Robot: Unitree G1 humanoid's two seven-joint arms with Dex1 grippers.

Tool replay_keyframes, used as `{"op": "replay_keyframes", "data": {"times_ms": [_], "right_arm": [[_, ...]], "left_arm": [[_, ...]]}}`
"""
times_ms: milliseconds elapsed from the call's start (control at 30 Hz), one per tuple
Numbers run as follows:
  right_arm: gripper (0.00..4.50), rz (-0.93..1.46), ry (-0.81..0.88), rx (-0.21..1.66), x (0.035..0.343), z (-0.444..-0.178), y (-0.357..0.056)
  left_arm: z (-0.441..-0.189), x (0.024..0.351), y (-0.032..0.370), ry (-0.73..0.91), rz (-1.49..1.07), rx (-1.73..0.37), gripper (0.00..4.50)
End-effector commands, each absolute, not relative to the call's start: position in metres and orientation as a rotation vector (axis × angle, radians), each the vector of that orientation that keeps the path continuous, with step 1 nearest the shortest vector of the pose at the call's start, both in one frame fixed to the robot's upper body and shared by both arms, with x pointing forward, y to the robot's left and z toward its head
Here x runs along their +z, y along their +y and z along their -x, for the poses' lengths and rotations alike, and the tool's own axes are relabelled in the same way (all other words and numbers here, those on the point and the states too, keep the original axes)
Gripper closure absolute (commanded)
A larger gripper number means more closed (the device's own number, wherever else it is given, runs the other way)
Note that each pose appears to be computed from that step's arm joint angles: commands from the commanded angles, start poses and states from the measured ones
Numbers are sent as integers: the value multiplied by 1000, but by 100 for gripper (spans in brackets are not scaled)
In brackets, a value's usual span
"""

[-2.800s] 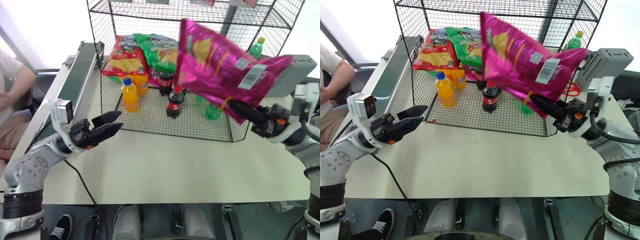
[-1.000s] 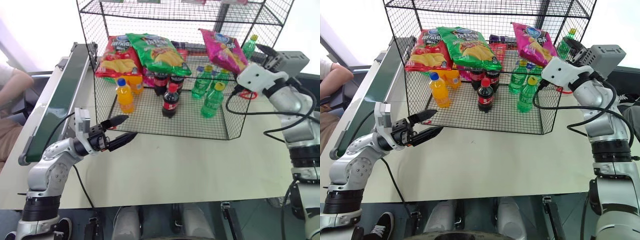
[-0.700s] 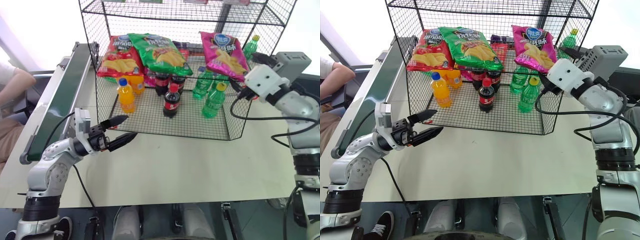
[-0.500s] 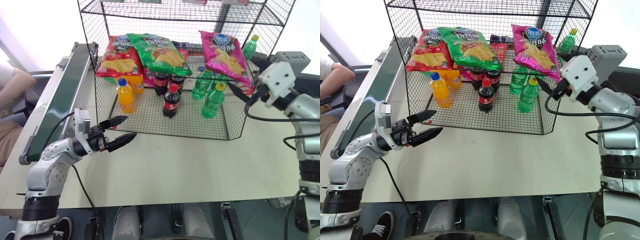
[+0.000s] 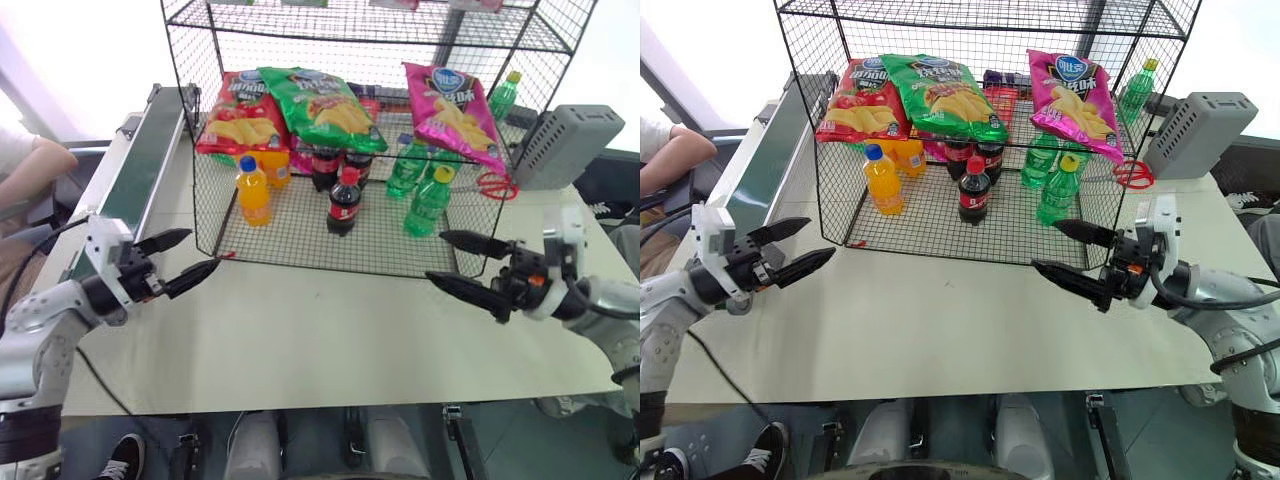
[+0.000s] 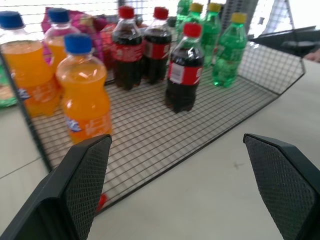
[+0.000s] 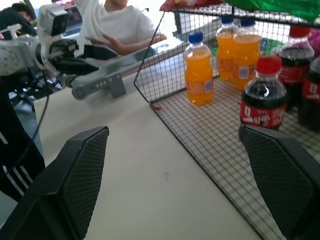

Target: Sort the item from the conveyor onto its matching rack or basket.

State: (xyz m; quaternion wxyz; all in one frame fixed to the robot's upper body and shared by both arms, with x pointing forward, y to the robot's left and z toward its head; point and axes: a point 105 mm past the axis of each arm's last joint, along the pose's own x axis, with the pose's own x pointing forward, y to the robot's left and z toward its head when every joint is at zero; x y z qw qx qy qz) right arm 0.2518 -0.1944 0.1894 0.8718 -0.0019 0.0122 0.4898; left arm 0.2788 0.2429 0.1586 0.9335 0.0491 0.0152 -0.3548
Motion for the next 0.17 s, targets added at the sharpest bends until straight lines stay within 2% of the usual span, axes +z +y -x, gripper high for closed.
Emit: {"op": "replay_keyframes", "data": {"times_ms": [33,167], "right_arm": [[12,95,-4,958,194,-256,-218],[12,118,4,919,184,-265,-230]], "left_arm": [[-267,169,265,14,-182,-642,0],[-262,157,281,94,-235,-588,0]]}}
